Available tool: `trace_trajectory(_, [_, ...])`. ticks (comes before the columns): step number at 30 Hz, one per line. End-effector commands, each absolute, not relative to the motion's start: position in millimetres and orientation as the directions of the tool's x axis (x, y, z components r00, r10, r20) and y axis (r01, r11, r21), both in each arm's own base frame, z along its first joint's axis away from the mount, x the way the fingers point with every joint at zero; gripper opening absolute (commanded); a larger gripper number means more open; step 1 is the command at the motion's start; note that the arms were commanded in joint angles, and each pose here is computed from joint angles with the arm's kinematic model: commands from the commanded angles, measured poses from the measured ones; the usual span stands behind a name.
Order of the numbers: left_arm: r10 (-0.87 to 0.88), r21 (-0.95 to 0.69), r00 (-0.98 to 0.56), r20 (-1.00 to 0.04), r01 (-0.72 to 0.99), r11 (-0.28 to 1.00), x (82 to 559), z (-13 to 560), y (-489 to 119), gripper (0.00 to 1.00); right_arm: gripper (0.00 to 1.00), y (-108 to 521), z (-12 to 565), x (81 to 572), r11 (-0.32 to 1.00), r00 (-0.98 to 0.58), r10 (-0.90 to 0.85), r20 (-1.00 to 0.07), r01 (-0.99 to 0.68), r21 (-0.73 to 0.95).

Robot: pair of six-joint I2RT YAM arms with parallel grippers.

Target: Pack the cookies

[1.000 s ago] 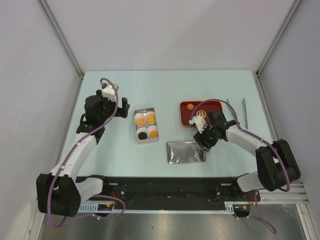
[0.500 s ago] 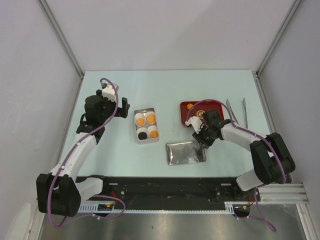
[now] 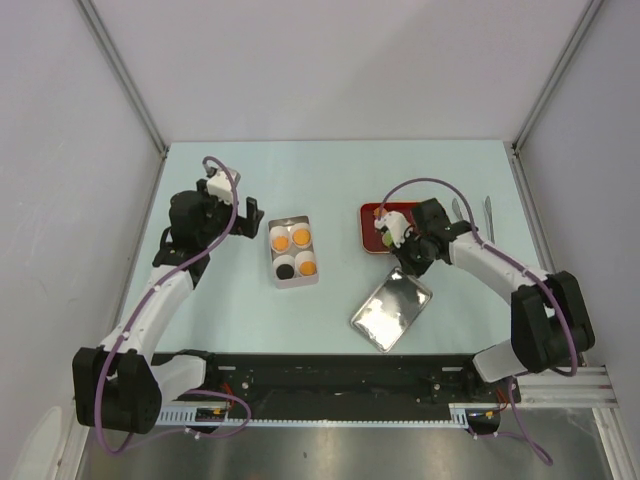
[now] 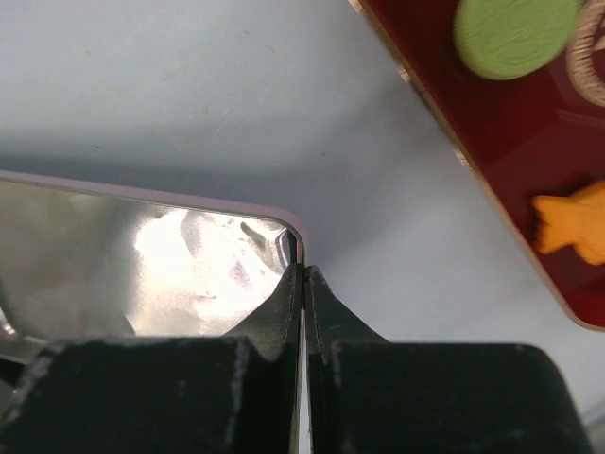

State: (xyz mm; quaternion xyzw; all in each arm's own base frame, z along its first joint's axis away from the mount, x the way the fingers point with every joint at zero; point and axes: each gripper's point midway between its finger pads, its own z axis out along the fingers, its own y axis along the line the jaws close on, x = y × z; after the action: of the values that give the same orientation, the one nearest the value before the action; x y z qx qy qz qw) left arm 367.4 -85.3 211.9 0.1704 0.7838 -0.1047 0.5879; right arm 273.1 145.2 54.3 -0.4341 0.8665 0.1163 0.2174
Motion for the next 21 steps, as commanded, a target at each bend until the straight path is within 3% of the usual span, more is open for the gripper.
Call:
trace_trajectory(1, [0.164,0.063,-0.131,-0.978,0.561,0.825,354,247,-118,0.99,0.00,157,122,290,0.622,-0.484,-0.629,-0.609,-0.782,-0.021])
trace_trajectory(8, [0.207,0.135,0.002,-0.978,0.767,0.628,303,285,-190,0.99,0.00,166,211,320,0.683,-0.376,-0.544,-0.751,-0.718,-0.135])
trace_trajectory(15, [0.299,0.051,-0.084,-0.951,0.908,0.416,266,280,-257,0.99,0.00,190,258,326,0.705,-0.253,-0.515,-0.819,-0.668,-0.237])
trace_trajectory(21, [0.377,0.033,-0.099,-0.921,0.944,0.329,268,266,-293,0.99,0.00,202,281,327,0.715,-0.177,-0.513,-0.840,-0.630,-0.304])
